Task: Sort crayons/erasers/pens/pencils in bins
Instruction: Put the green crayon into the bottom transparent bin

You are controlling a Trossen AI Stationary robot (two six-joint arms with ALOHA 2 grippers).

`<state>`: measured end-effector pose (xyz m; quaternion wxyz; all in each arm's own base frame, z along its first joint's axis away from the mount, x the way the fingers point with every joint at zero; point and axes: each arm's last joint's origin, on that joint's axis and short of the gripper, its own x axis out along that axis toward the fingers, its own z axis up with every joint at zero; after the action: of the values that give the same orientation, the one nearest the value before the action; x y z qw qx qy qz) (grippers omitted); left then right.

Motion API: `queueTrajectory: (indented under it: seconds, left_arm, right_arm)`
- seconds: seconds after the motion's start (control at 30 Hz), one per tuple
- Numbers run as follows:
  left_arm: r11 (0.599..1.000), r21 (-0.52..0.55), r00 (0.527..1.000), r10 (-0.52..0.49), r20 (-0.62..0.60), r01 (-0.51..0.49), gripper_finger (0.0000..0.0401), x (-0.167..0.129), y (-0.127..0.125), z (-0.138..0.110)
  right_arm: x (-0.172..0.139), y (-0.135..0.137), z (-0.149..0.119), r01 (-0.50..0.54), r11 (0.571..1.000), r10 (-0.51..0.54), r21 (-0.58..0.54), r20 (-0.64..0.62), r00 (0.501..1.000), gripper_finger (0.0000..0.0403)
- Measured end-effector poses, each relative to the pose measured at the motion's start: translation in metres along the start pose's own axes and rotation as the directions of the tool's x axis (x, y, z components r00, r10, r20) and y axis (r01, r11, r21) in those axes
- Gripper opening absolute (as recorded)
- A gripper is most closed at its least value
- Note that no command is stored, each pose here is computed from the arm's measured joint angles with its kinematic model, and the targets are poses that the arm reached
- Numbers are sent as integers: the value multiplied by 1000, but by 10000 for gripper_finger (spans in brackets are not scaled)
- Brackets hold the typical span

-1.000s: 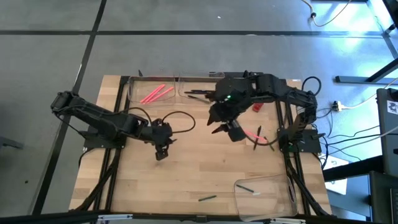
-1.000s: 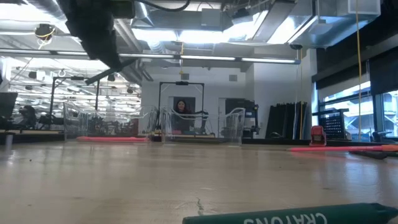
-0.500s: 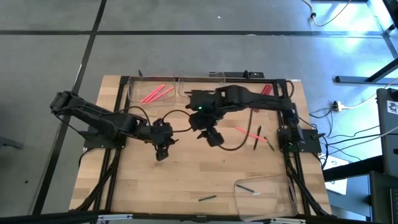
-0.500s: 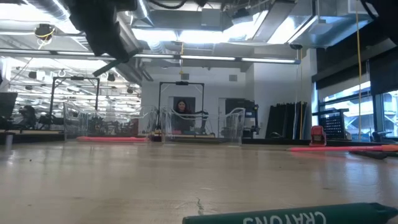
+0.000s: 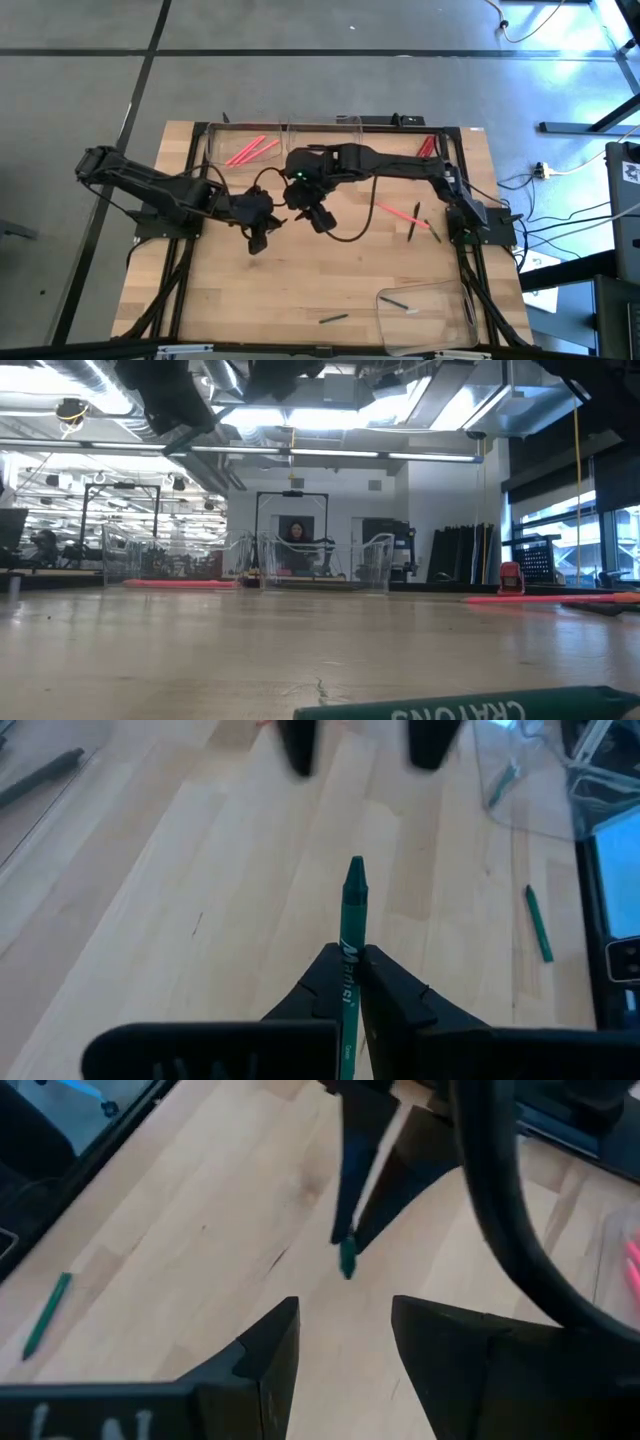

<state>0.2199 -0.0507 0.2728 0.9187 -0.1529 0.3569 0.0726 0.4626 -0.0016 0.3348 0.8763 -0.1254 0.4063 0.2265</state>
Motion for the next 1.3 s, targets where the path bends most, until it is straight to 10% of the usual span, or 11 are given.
queueTrajectory:
  seconds: [1.3]
  left_arm:
    - [1000,-12,999,29,19,-29,11,-2,5,3]
  right_arm:
    - [32,-2,2,41,985,-42,-169,0,999,165]
